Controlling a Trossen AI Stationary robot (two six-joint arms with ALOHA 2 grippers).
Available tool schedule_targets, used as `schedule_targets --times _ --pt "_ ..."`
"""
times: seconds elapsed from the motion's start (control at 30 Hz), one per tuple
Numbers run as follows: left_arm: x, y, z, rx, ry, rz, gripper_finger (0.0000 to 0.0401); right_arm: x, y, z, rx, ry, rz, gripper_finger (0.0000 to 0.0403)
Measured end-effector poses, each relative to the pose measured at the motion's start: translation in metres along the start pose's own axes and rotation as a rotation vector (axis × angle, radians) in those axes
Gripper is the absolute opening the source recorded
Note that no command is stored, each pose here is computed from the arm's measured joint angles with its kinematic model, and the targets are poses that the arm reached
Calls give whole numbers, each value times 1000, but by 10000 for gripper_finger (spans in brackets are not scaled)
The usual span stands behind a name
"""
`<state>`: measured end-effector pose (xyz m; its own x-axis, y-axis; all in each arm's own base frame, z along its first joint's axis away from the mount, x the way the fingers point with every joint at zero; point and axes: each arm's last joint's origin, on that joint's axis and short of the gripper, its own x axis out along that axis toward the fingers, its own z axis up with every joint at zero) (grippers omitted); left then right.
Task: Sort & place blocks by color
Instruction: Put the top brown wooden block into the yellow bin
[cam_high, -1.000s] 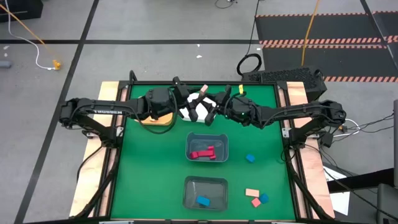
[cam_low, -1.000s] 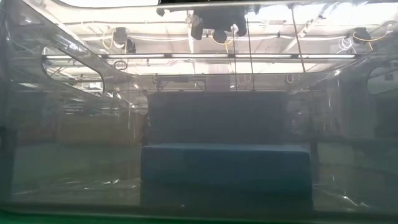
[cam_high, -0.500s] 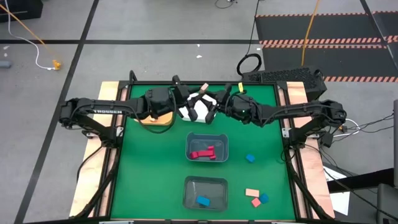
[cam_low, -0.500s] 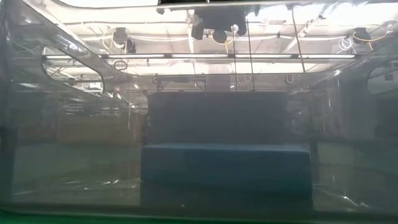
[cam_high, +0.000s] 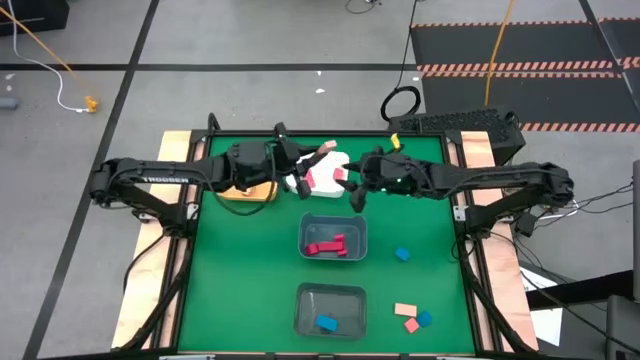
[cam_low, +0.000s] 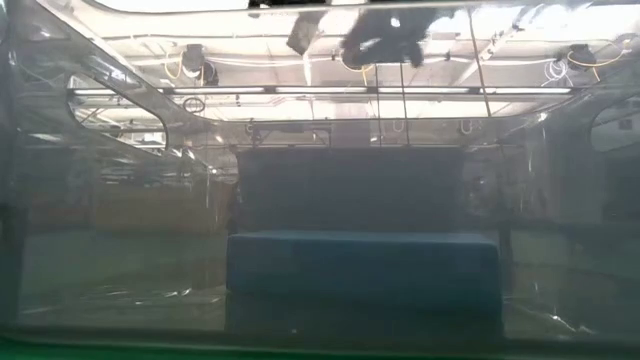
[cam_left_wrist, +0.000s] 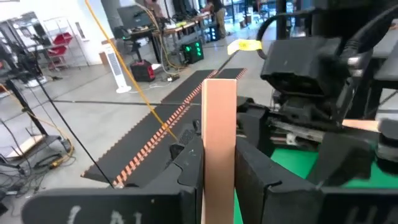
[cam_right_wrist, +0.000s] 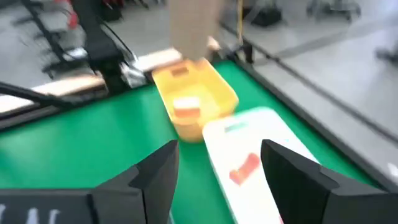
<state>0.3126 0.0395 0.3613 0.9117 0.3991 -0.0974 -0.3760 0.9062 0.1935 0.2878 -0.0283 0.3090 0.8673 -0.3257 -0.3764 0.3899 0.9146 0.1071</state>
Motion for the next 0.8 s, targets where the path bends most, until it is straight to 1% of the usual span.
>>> schedule_targets --times 0.17,0.23,0.3,0.37,0.47,0.53,0.6,0.67,0.73,0.8 --pt "-11 15 -5 39 115 56 56 -27 -9 -9 132 156 -55 216" --pt "-21 24 -11 54 213 78 56 -33 -10 -15 205 223 -71 212" --pt "-25 32 -15 43 276 101 56 -38 -11 -21 274 295 -87 209" --pt "-32 41 -27 40 409 132 56 -41 -9 -28 322 366 -84 208" --pt "-38 52 -42 25 568 169 56 -43 -6 -39 346 425 -96 208" --pt "-44 59 -54 14 697 191 56 -42 -3 -48 371 443 -99 208" --pt "-47 64 -64 0 798 217 56 -41 -1 -59 408 469 -109 208" --pt "-50 69 -73 -20 875 240 56 -40 1 -68 504 516 -90 208" --pt "-52 72 -84 -44 917 252 56 -40 2 -78 616 609 -51 208" --pt "-55 74 -98 -91 954 244 56 -41 3 -86 691 689 -26 208"
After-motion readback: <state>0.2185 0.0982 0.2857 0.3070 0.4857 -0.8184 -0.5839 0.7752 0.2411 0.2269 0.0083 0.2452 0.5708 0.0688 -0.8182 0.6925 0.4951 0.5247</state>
